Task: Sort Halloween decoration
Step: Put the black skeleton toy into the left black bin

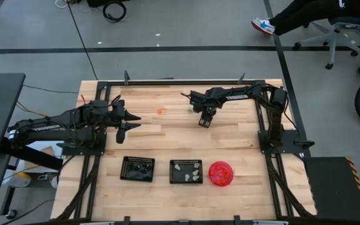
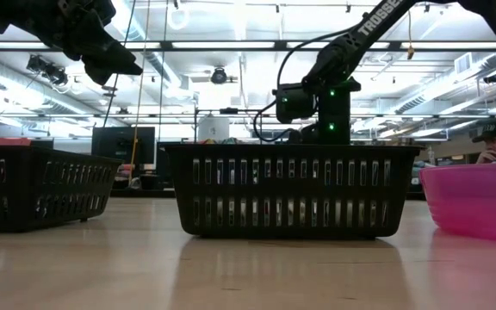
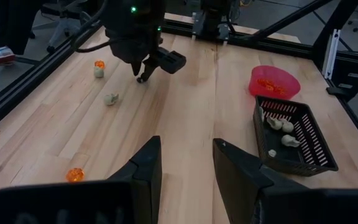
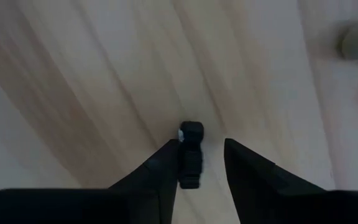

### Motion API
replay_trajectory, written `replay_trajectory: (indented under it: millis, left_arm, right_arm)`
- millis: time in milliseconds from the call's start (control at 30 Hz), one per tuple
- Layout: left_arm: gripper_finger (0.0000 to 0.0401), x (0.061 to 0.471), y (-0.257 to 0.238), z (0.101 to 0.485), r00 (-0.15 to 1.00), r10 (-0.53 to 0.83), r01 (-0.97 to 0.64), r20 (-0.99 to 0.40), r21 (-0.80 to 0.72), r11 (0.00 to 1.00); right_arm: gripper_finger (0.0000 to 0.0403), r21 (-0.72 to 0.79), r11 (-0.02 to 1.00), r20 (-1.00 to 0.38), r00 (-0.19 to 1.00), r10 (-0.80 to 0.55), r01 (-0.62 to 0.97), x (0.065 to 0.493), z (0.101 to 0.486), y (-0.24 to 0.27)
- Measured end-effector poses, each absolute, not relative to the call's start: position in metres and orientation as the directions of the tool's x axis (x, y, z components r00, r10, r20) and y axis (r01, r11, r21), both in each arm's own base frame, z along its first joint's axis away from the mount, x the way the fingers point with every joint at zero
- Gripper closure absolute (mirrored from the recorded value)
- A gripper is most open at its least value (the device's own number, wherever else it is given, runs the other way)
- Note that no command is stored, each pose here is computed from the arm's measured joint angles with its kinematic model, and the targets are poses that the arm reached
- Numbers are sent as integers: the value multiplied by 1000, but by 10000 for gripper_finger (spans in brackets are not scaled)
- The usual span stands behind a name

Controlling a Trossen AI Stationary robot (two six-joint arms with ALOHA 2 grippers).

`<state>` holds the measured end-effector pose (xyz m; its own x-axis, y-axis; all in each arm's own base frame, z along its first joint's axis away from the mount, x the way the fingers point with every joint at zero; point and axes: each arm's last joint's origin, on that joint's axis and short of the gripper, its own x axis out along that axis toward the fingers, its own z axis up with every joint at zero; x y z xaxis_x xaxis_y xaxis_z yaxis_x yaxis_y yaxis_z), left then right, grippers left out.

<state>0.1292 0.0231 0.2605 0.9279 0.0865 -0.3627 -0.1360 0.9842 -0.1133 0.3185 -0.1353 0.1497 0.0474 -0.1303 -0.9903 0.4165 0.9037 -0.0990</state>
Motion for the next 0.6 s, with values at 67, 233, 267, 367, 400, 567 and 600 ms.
replay_trajectory:
  millis: [67,233,267,367,400,567,600]
  left_arm:
    - [285,129,23,260,928,87,-136,-363,-113,984]
    - [285,129,23,260,928,87,-136,-363,-113,984]
    - [285,129,23,260,928,86,-136,-363,-113,984]
    - [285,129,23,260,928,86,-136,-362,-113,984]
    - [285,129,23,260,928,86,-136,-362,-113,984]
    - [285,129,23,260,928,86,-136,-362,-113,984]
    - [285,129,23,260,928,86,-136,-363,-113,984]
  right_arm:
    - [279,-92,904,-990,55,-126,417,318,148,-135]
    - [323,-61,909,-992,75,-101,411,315,142,-132]
    - [334,-56,910,-992,77,-95,411,315,141,-132]
    - [365,-52,911,-993,76,-90,409,315,141,-130]
    - [373,-51,913,-993,78,-90,405,316,141,-129]
    - [378,-61,924,-993,75,-96,378,323,146,-122]
    - [377,-53,926,-993,80,-89,373,326,148,-120]
